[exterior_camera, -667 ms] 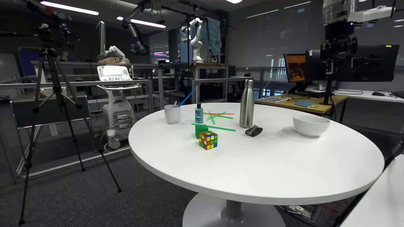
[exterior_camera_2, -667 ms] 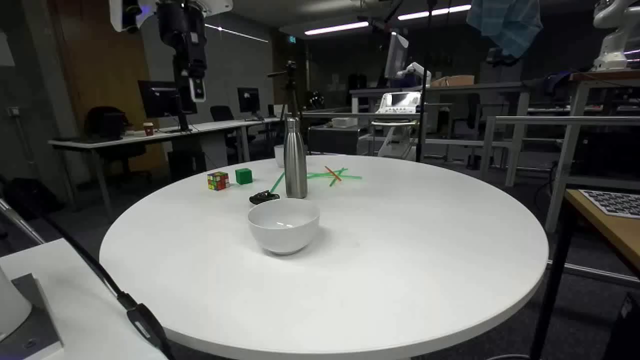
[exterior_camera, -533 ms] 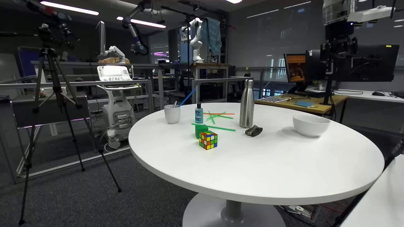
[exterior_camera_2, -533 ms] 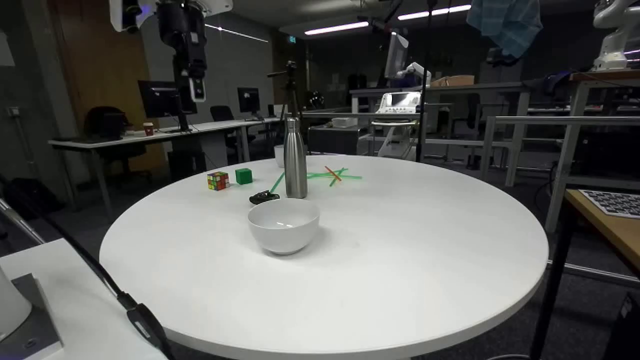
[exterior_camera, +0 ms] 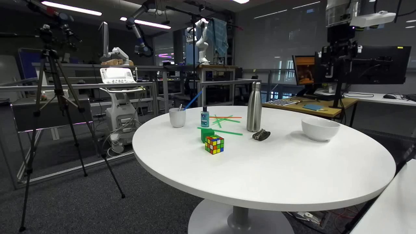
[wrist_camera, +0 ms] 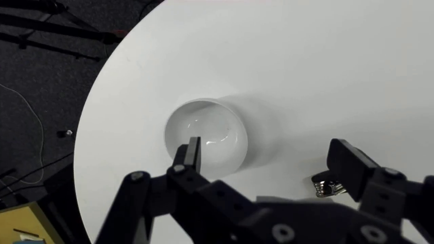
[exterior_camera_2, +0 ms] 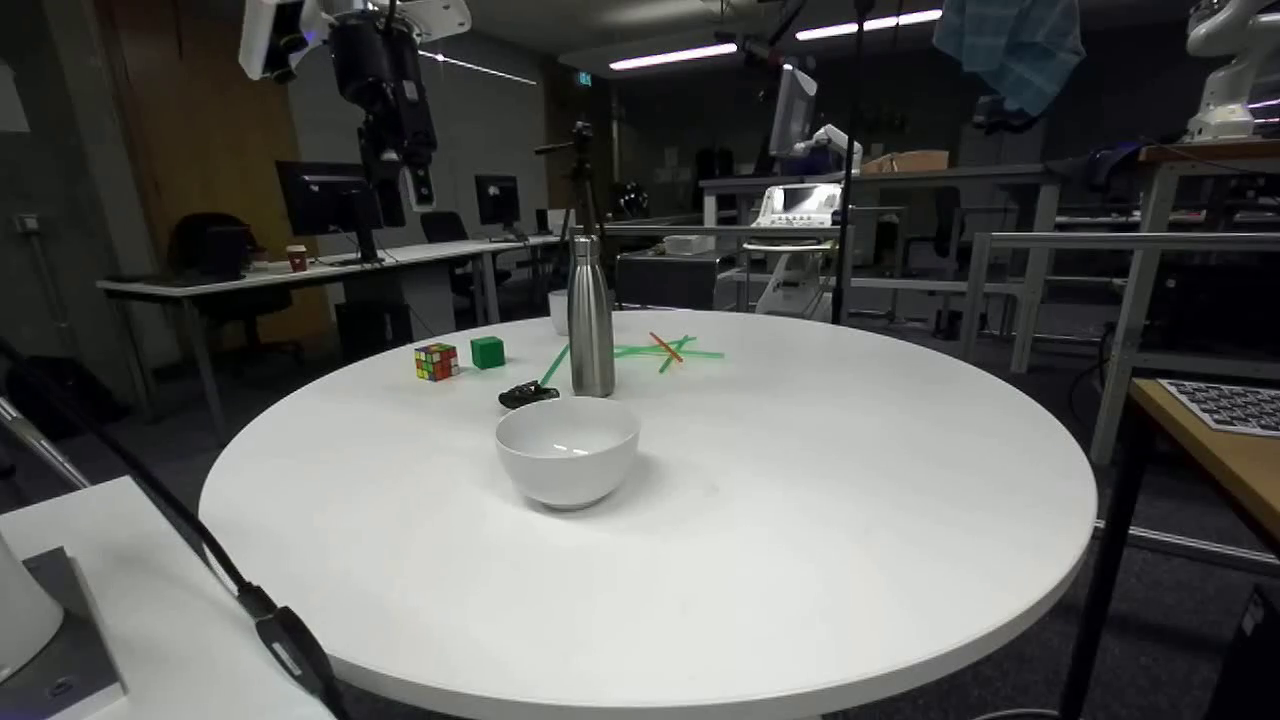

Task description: Place the Rubik's cube on top of the green block

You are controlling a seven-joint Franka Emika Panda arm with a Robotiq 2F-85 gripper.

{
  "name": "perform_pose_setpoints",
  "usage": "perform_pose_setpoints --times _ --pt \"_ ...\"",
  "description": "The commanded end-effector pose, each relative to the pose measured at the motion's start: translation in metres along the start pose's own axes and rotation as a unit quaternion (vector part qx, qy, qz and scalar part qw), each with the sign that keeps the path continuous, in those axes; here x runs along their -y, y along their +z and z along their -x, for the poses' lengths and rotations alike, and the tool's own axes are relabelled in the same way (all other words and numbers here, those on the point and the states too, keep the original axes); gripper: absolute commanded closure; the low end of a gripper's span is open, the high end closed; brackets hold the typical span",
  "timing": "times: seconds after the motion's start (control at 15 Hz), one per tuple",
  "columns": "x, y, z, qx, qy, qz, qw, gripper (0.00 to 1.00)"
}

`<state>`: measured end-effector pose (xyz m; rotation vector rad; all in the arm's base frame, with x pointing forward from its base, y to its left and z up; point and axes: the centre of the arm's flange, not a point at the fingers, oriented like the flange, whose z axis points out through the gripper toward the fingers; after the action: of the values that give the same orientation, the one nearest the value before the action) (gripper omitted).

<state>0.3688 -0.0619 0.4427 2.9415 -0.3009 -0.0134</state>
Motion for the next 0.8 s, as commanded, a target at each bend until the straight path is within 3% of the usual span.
perform_pose_setpoints --times 0.0,0.73 --pt "0.022 0.004 -0.019 -0.013 -0.039 -0.005 0.9992 0.00" --pt "0.117 -0.007 -0.041 -0.032 -0.156 -0.001 0.9873 0.00"
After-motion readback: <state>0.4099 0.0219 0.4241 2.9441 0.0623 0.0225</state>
